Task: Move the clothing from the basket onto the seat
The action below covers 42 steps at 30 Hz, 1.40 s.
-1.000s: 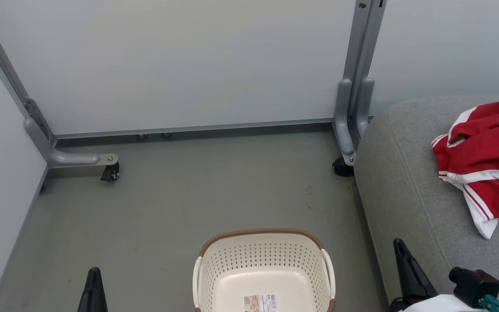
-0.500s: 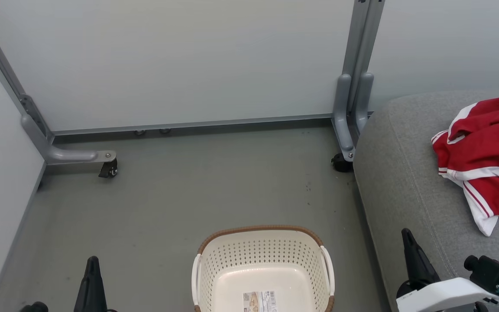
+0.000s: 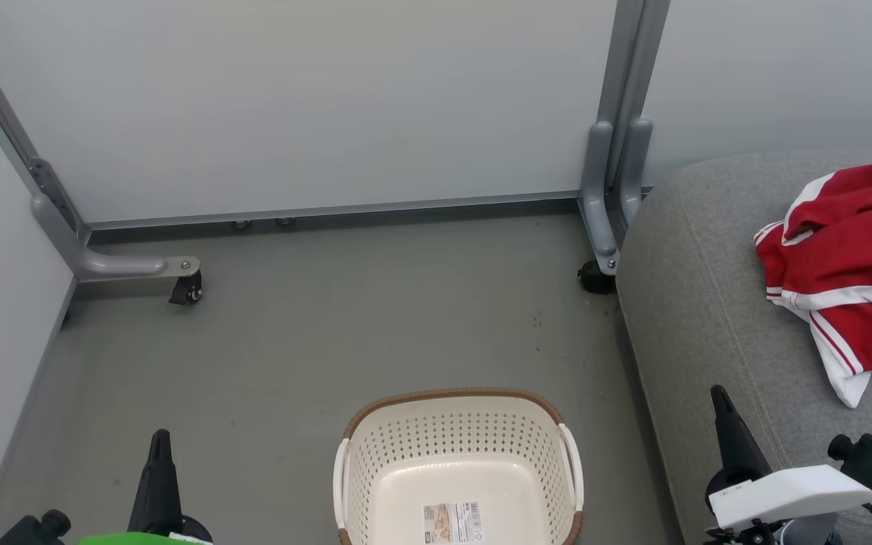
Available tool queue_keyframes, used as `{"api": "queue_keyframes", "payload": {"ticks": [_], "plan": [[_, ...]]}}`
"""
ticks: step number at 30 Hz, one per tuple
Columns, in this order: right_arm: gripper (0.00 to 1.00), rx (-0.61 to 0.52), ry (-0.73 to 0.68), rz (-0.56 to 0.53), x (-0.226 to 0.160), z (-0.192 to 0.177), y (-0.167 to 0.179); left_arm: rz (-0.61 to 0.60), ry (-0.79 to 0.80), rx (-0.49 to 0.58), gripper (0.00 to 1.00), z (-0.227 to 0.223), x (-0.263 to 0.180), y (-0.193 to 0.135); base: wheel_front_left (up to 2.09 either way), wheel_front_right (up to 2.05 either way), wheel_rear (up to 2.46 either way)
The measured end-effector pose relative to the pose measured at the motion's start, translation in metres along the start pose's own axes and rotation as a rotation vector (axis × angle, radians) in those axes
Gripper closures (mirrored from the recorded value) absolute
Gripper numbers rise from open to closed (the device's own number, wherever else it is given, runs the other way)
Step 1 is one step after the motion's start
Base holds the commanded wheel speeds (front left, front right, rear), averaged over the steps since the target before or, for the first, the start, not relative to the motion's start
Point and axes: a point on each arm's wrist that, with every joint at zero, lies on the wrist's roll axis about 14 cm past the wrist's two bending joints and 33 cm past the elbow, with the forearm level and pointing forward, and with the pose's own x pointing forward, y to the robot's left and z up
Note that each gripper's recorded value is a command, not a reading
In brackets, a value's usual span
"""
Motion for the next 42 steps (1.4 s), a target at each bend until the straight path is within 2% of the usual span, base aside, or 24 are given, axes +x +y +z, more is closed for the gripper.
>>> {"api": "queue_keyframes", "payload": {"ticks": [24,42], "plan": [[1.00,0.273,-0.005,-0.040,0.014,0.008,-0.010,0.006,0.034,-0.273,1.00,-0.002,0.021,-0.001,0.00,0.00,0.00],[1.00,0.442,-0.013,-0.052,0.023,0.014,-0.015,-0.006,0.057,-0.436,1.00,-0.003,0.036,-0.005,0.00,0.00,0.00]]}}
